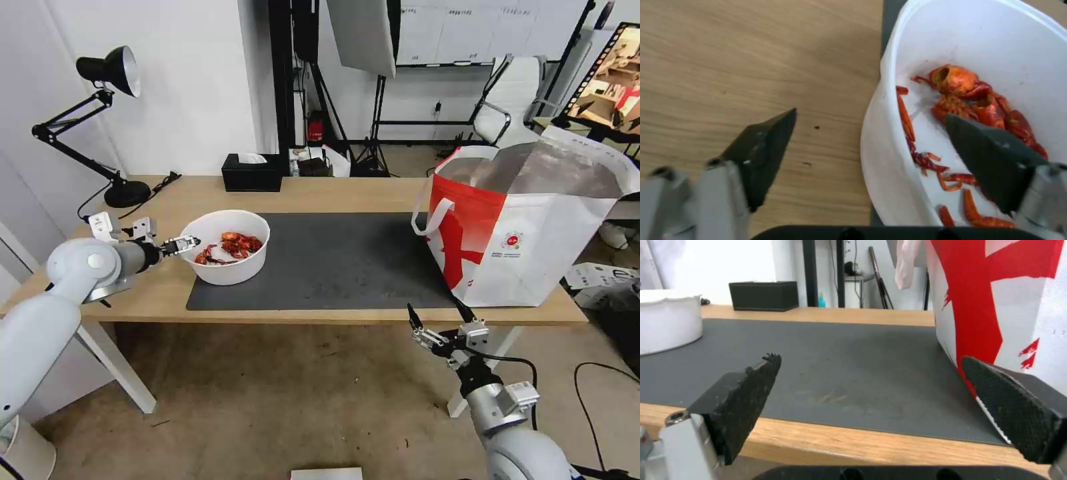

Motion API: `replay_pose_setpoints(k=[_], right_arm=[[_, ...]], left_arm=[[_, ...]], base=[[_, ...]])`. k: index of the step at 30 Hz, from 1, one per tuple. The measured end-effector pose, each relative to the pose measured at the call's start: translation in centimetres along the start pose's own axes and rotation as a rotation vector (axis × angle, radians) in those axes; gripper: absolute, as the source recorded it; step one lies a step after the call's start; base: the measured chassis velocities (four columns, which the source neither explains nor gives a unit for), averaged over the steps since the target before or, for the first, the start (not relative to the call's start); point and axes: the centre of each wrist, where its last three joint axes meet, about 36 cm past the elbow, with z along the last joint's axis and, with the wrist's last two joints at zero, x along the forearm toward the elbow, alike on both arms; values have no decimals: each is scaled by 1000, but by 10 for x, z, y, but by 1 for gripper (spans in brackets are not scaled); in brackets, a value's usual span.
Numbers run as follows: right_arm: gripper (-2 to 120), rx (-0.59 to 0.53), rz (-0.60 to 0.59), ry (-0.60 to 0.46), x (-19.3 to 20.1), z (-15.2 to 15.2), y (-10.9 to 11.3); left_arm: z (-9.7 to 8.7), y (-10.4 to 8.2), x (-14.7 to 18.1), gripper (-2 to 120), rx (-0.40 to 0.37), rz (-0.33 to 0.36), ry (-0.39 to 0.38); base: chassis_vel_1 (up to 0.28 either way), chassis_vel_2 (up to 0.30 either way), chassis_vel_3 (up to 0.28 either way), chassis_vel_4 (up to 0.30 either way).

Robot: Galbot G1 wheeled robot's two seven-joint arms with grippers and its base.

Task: Pick up the trash from the table and place it into the takeout bag.

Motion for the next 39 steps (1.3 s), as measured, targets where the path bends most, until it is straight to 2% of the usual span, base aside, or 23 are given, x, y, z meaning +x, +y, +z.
replay_pose_setpoints(k=[1, 2, 4, 5, 6, 8, 10, 11, 17, 19, 21, 22, 23, 25, 26, 27, 29, 30, 32, 33, 36, 37, 39], right_arm=[[100, 0, 0, 0, 0, 0, 0], [100, 0, 0, 0, 0, 0, 0], [100, 0, 0, 0, 0, 0, 0], [100, 0, 0, 0, 0, 0, 0], [100, 0, 0, 0, 0, 0, 0], [100, 0, 0, 0, 0, 0, 0], [100, 0, 0, 0, 0, 0, 0], [100, 0, 0, 0, 0, 0, 0], [100, 0, 0, 0, 0, 0, 0], [100, 0, 0, 0, 0, 0, 0], [100, 0, 0, 0, 0, 0, 0], [100, 0, 0, 0, 0, 0, 0], [100, 0, 0, 0, 0, 0, 0], [100, 0, 0, 0, 0, 0, 0], [100, 0, 0, 0, 0, 0, 0], [100, 0, 0, 0, 0, 0, 0], [100, 0, 0, 0, 0, 0, 0], [100, 0, 0, 0, 0, 0, 0], [100, 0, 0, 0, 0, 0, 0], [100, 0, 0, 0, 0, 0, 0], [100, 0, 0, 0, 0, 0, 0], [100, 0, 0, 0, 0, 0, 0], [100, 0, 0, 0, 0, 0, 0]], left_arm=[[0, 0, -1, 79, 2, -1, -1], [0, 0, -1, 79, 2, -1, -1], [1, -1, -2, 71, 5, 1, -2], [1, -1, -3, 64, 7, 1, -3], [1, -1, -3, 64, 7, 1, -3], [2, -1, -3, 56, 10, 1, -7], [4, -1, -5, 45, 12, 0, -6], [4, -1, -5, 45, 12, 0, -6], [5, -4, -7, 22, 29, 15, -14], [5, -6, -7, 18, 33, 20, -24], [4, -10, -4, 7, 43, 41, -54], [4, -10, -4, 7, 43, 41, -54], [5, -15, -2, 1, 44, 65, -89], [8, -25, 3, 0, 39, 109, -191], [8, -25, 3, 0, 39, 109, -191], [10, -34, 6, 0, 34, 139, -267], [13, -50, 10, 0, 15, 180, -349], [13, -50, 10, 0, 15, 180, -349], [13, -69, 17, 0, -7, 232, -406], [13, -69, 17, 0, -7, 232, -406], [10, -95, 25, 0, -40, 294, -444], [10, -95, 25, 0, -40, 294, -444], [6, -107, 27, 0, -52, 321, -466]], base=[[0, 0, 0, 0], [0, 0, 0, 0], [0, 0, 0, 0], [0, 0, 0, 0], [0, 0, 0, 0], [0, 0, 0, 0], [0, 0, 0, 0], [0, 0, 0, 0], [0, 0, 0, 0], [0, 0, 0, 0], [0, 0, 0, 0], [0, 0, 0, 0], [0, 0, 0, 0], [0, 0, 0, 0], [0, 0, 0, 0], [0, 0, 0, 0], [0, 0, 0, 0], [0, 0, 0, 0], [0, 0, 0, 0], [0, 0, 0, 0], [0, 0, 0, 0], [0, 0, 0, 0], [0, 0, 0, 0]])
